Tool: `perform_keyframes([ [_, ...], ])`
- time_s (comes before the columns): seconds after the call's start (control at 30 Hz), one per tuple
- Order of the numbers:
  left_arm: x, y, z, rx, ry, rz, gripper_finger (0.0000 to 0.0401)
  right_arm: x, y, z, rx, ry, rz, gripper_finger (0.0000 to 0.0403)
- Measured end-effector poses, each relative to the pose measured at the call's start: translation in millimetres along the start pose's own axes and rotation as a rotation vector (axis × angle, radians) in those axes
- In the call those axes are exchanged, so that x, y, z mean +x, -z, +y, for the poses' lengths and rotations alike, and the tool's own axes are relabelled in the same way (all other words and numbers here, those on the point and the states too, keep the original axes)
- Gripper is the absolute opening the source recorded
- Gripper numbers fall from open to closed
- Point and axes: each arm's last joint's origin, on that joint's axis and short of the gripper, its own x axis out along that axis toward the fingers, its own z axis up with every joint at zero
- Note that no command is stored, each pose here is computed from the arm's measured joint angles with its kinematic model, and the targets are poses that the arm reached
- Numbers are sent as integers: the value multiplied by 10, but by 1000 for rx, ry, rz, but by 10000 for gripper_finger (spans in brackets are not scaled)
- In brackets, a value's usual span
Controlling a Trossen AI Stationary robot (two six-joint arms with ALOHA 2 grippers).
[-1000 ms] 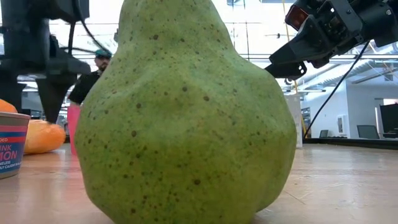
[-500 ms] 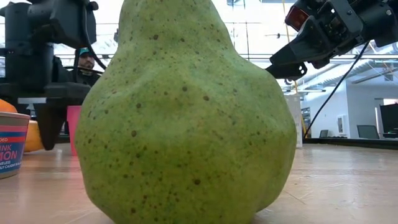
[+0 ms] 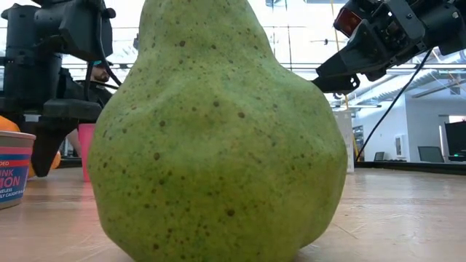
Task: Pick & Place Food Item
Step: Put the mango in the yellow bin
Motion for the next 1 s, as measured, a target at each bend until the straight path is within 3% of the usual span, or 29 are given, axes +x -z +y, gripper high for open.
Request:
perform_keyframes([
  [0.17, -171, -95, 91, -21, 3, -61, 220, 0, 0, 1, 0, 0, 0, 283],
  [0.33, -554, -247, 148, -1, 105, -182, 219, 0, -4, 1, 1, 0, -4, 283],
  [0.67, -1358, -858, 141, 9, 312, -734, 219, 0, -14, 3, 4, -1, -15, 283],
  [0.83, -1430, -1314, -11, 86, 429, -803, 219, 0, -14, 3, 4, -1, -15, 283],
  [1.0, -1286, -1752, -173, 114, 453, -841, 219, 0, -14, 3, 3, -1, -15, 283],
])
